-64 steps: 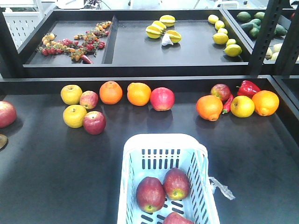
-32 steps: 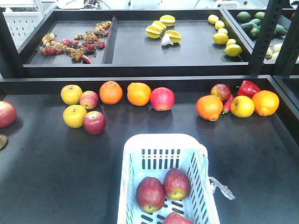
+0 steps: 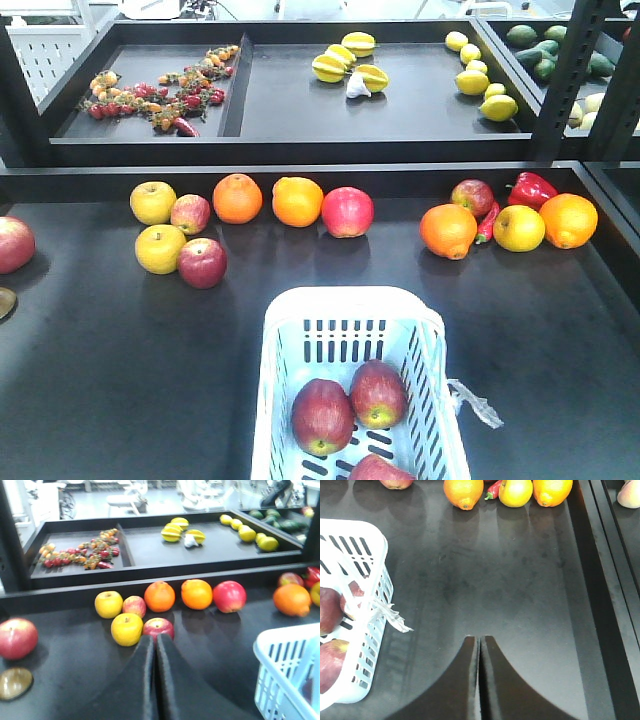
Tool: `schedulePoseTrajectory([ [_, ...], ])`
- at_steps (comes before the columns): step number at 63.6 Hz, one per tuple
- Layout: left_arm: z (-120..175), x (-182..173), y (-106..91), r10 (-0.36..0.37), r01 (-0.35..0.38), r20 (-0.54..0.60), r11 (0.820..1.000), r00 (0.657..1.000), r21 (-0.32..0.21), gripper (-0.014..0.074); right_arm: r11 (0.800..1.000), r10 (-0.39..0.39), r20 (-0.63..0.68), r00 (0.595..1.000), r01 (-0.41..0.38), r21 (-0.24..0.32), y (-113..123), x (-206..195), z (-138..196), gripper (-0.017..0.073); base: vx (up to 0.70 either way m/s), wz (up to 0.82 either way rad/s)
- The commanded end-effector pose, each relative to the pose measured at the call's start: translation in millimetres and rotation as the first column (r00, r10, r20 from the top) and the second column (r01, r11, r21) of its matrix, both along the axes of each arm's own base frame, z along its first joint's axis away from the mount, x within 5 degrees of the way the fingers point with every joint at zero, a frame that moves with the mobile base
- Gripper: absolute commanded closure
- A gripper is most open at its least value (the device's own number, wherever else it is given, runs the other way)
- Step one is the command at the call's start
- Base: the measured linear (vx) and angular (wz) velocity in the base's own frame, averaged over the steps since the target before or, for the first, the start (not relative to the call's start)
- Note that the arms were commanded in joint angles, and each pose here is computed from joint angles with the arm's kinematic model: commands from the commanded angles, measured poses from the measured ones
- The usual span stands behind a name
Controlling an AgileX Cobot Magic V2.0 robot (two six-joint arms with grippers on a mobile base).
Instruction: Pick three apples into basket with both arms
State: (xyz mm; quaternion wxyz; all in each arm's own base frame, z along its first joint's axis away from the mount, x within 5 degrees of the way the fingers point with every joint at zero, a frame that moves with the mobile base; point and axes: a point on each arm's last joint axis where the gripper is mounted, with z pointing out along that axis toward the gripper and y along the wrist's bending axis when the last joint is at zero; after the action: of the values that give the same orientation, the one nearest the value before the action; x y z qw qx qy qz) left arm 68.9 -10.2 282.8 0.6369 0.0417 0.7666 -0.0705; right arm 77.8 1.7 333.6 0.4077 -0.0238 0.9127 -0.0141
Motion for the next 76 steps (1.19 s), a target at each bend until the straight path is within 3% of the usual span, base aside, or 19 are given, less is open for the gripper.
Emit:
schedulePoseTrajectory([
  [1,-4,-2,0.6,0.021,-0.013,0.118,0.997,0.993,-0.070,0.0600,1.000,0.003,0.083,0.997,-0.001,-0.015,-1,4,12,0.0568,0.00,0.00],
  [12,-36,-8,5.4,0.088,-0.079,0.154,0.995,0.984,-0.058,0.0600,1.000,0.003,0.083,0.997,-0.001,-0.015,-1,4,12,0.0568,0.00,0.00],
  [22,-61,-12,8.4,0.140,-0.128,0.160,0.988,0.977,-0.083,0.0600,1.000,0.002,0.082,0.997,-0.001,-0.015,-1,4,12,0.0568,0.00,0.00],
  [35,-80,-14,9.4,0.158,-0.143,0.183,0.985,0.970,-0.096,0.0600,1.000,0.002,0.082,0.997,-0.001,-0.015,-1,4,12,0.0568,0.00,0.00],
  [76,-85,-13,9.0,0.158,-0.135,0.214,0.984,0.964,-0.116,0.0600,1.000,-0.001,0.063,0.998,0.003,-0.018,-2,2,11,0.0568,0.00,0.00],
])
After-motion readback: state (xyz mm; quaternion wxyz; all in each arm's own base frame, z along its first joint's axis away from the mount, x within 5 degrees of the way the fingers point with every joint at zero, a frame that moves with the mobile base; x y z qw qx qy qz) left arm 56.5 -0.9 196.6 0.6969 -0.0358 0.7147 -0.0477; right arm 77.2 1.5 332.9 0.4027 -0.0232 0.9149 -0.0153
